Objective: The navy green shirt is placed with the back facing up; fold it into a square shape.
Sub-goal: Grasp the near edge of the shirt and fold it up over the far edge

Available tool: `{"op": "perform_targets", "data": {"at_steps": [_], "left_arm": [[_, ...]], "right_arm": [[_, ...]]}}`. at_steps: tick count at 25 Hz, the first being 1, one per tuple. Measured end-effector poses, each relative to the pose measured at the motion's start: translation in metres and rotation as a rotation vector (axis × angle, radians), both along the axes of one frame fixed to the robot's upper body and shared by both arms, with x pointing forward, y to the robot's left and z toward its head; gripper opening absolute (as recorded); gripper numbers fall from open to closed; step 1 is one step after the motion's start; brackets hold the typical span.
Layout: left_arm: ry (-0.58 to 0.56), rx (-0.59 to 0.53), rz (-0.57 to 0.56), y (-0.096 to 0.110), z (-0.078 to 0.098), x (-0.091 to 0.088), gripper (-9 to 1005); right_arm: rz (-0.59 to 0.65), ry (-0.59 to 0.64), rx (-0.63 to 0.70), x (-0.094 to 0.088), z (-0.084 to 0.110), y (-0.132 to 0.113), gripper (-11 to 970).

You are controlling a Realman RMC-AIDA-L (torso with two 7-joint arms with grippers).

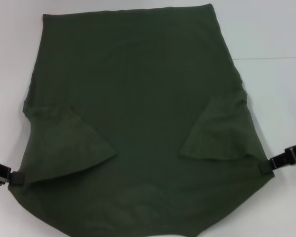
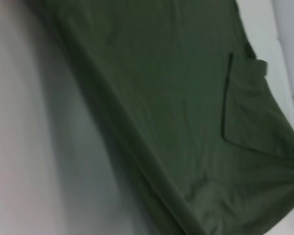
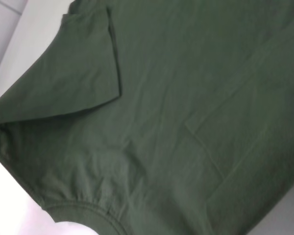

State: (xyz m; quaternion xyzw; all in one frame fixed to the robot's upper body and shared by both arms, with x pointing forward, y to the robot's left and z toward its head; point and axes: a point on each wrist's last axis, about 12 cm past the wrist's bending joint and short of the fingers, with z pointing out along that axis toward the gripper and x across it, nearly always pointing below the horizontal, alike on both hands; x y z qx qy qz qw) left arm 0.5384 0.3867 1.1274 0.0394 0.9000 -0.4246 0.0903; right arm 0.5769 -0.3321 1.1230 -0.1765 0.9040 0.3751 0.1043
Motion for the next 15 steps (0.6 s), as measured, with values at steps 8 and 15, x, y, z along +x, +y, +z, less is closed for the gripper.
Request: {"op": "perform_targets", "data": {"at_steps": [8,15], "left_arm": [[0.019,-0.048,-0.093,0.003,0.006,-0.015,4],[-0.002,-0.076,-0.117,0.003,0.013,-0.016,4]], "right_arm": [[0.037,0.027,0.051,-0.021,-0.006,-0.011,56],[0.016,-0.007,0.106,-0.027,-0.004,-0.019,57]]}}
